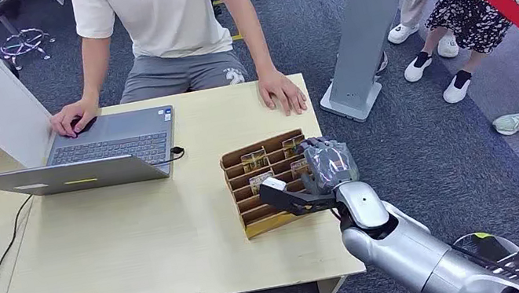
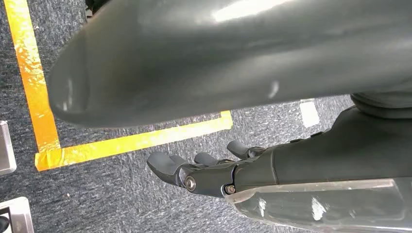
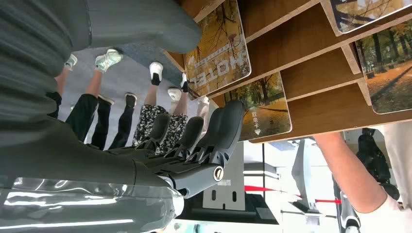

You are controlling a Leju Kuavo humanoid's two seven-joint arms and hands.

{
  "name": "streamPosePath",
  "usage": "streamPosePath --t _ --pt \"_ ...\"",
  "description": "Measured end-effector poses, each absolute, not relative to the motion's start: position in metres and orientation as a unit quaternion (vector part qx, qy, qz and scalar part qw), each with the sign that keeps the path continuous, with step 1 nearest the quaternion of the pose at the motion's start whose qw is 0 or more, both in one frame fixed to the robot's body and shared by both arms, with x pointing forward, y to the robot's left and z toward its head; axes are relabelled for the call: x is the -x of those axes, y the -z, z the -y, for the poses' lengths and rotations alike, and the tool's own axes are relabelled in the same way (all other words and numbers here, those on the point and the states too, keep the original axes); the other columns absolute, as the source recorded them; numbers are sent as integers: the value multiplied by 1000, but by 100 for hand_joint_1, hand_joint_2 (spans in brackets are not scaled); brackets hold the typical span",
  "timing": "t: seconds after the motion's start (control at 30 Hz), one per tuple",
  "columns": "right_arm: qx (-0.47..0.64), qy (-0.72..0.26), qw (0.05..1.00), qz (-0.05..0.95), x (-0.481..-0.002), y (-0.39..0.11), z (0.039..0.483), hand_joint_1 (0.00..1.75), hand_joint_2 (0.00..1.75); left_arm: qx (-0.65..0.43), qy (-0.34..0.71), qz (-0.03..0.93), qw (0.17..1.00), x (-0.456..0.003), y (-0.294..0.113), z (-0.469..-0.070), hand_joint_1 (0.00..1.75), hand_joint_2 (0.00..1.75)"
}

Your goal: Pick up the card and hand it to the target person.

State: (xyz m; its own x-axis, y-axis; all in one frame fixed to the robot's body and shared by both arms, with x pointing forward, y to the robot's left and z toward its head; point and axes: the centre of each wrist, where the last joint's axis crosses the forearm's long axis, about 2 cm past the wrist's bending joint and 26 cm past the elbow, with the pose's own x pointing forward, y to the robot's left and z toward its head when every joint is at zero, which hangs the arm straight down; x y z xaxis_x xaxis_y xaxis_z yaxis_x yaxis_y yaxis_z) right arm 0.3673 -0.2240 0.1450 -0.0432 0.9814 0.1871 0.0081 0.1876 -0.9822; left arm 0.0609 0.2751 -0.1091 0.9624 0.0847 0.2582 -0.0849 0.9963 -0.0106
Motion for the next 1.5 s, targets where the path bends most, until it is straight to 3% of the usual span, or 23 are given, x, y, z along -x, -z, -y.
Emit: streamPosePath --t 0.77,0.93,1.07,1.2,1.5 --pt "442 -460 535 554 -367 -143 225 94 175 0 -43 130 991 -61 109 -275 0 0" --pt "442 -461 536 553 -367 -143 226 87 175 0 -43 130 991 -61 109 -275 0 0" --pt "442 -461 536 552 -367 -142 226 103 175 0 -43 130 991 -61 109 -275 0 0" --pt "441 -461 536 552 -367 -142 226 137 175 0 -44 130 991 -61 109 -275 0 0" --pt "441 -461 536 553 -367 -143 226 144 175 0 -43 135 990 -60 109 -275 0 0"
